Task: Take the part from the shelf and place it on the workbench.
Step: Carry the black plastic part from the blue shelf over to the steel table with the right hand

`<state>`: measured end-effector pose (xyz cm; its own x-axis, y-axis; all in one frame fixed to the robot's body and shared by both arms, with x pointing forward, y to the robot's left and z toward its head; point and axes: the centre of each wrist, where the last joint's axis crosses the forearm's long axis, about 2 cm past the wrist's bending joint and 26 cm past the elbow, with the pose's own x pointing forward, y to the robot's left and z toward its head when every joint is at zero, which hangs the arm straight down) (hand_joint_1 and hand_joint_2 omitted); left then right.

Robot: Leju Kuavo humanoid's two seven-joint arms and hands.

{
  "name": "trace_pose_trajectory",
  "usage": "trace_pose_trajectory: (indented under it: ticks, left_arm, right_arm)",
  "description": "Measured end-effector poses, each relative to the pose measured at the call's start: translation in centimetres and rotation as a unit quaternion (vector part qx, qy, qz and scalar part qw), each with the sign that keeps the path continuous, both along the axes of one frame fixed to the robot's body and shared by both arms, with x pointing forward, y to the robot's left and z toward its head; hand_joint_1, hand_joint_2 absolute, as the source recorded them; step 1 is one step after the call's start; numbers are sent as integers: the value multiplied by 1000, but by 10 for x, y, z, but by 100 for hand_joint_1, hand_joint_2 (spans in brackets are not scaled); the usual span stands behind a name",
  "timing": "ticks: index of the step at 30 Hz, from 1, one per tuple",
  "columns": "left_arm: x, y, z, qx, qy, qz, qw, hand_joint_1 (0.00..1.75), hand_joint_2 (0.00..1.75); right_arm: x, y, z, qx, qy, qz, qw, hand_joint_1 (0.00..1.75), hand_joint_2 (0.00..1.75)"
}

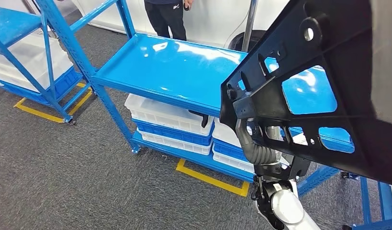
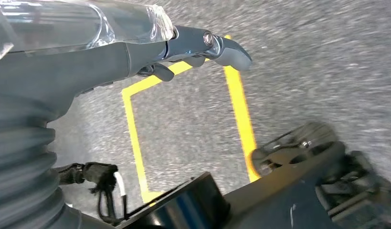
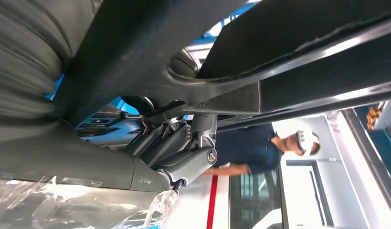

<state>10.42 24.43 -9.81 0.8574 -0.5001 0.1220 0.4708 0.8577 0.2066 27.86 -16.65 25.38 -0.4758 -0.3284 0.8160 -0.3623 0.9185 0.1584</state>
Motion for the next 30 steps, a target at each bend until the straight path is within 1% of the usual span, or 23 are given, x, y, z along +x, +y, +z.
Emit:
trace_pose_trajectory:
  ticks: [5,13,22,27,30]
  left_arm:
    - [-5,1,-1,4,9,2,1000,0,175]
    - [-3,1,-1,13,28,8,999,0,175]
    - [-1,-1,0,15,22,0,1000,0,175]
    - [6,-1,2,15,14,1,1000,0,175]
    - [1,0,0,17,18,-2,1000,0,175]
  right_arm:
    - [0,0,0,0,0,2,1000,175,175]
    - [-4,-2,-6,-1,10,5,1000,175,175]
    - [-5,-1,-5,0,7,14,1000,175,175]
    - [-4,2,-6,-4,8,24,1000,175,175]
    - [-4,5,-7,-5,10,30,999,175,175]
